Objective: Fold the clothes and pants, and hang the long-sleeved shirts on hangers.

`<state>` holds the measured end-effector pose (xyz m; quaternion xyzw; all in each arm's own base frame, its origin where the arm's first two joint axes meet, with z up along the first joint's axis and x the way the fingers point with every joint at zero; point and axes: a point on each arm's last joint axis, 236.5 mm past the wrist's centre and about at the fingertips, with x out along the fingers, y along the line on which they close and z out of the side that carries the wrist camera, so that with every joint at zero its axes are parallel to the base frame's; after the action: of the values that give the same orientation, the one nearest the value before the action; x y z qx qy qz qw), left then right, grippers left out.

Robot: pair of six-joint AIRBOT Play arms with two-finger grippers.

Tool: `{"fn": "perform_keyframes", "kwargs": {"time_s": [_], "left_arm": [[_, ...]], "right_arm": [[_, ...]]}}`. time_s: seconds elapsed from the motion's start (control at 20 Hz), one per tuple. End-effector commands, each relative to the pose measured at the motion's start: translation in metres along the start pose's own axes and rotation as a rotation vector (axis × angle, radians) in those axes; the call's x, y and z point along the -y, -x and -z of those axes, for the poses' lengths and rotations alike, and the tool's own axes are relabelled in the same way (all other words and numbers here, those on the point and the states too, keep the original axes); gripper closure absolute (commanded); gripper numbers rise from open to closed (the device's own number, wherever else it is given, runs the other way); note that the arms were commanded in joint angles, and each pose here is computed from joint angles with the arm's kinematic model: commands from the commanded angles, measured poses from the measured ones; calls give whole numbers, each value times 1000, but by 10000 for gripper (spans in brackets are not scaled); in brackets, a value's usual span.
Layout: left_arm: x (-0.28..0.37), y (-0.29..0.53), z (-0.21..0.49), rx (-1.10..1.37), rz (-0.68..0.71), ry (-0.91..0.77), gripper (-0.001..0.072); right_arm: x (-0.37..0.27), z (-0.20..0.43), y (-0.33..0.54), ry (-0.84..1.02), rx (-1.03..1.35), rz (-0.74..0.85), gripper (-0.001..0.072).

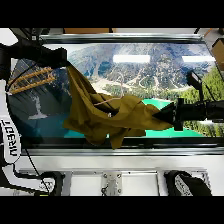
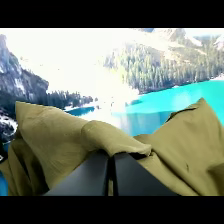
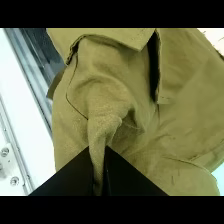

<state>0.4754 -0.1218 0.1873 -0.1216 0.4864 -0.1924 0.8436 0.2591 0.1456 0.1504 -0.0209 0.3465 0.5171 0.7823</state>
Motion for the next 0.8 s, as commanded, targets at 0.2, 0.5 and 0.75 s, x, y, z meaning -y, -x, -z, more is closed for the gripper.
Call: {"fn": "perform_keyframes", "kwargs": {"time_s": [0.2, 0.5, 0.75], "left_arm": [[9, 11, 0, -2, 12, -6, 697], [9, 12, 17, -76, 11, -7, 697], [29, 14, 25, -108, 98, -6, 697]], "right_arm": [[-46, 39, -26, 28, -247, -129, 700], [-116, 37, -34, 79, -282, -375, 700], [-153, -10, -26, 61, -74, -532, 701]]}}
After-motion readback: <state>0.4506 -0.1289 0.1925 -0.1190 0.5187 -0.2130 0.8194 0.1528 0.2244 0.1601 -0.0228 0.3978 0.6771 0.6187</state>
